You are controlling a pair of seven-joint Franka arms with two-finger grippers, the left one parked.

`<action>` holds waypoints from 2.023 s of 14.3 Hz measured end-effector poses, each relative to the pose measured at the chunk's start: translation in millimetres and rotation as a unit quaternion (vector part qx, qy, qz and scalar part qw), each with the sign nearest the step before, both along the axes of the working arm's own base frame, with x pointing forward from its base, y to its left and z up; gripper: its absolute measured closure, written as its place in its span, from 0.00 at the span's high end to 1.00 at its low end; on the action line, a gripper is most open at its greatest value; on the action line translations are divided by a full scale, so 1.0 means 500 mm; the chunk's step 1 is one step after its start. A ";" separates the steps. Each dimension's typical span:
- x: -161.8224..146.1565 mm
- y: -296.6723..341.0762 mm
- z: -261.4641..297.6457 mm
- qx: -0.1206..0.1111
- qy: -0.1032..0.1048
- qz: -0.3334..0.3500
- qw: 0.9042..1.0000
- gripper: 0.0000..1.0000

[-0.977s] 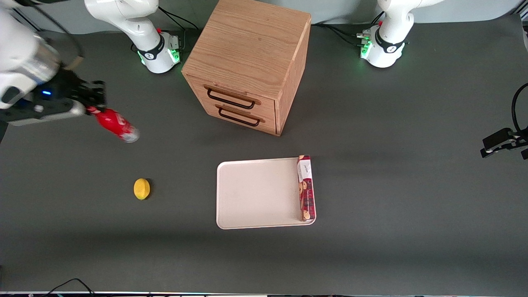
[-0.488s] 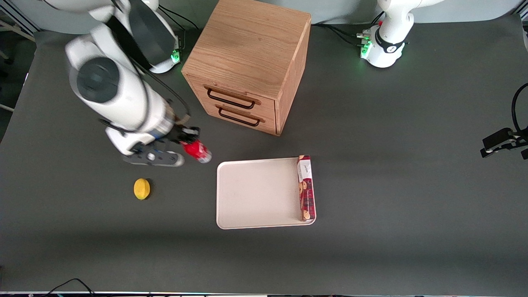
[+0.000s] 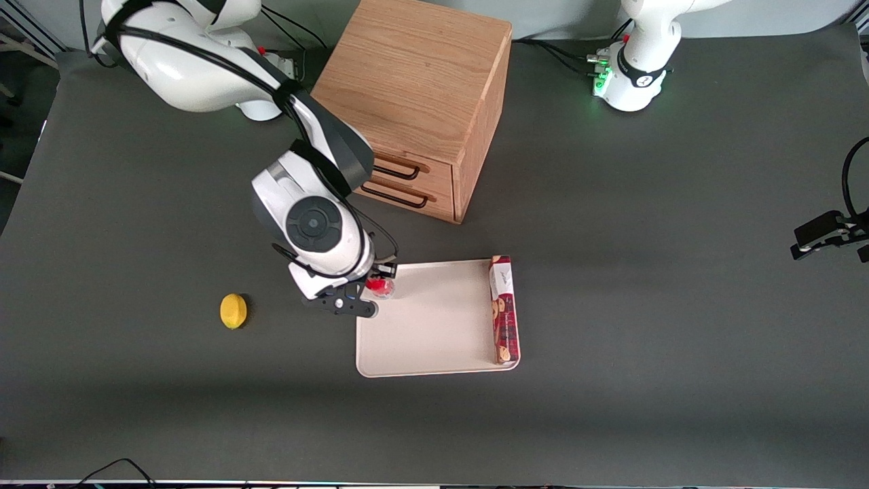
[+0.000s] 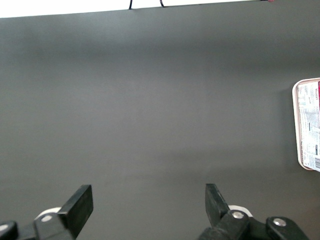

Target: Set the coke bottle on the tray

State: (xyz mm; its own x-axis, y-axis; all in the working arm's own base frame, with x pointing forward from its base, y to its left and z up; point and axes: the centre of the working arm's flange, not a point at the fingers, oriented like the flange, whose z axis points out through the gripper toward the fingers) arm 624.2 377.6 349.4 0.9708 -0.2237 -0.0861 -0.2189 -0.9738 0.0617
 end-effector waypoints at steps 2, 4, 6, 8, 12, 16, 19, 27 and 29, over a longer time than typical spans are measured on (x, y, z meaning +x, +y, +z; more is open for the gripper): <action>0.006 0.000 -0.045 -0.010 -0.005 -0.009 1.000 0.32; 0.009 0.006 -0.042 -0.004 -0.013 -0.015 1.000 0.37; 0.011 0.009 -0.040 0.000 -0.016 -0.016 1.000 0.57; 0.013 0.013 -0.016 0.006 -0.023 -0.016 1.000 0.76; -0.017 -0.019 0.219 -0.011 -0.029 -0.001 1.000 1.00; -0.115 -0.175 0.563 -0.018 -0.033 0.066 0.997 1.00; -0.199 -0.330 0.712 -0.014 -0.008 0.084 0.996 1.00; -0.209 -0.741 0.574 -0.001 0.045 0.067 0.997 1.00; -0.199 -0.740 0.486 0.000 0.053 0.070 0.996 1.00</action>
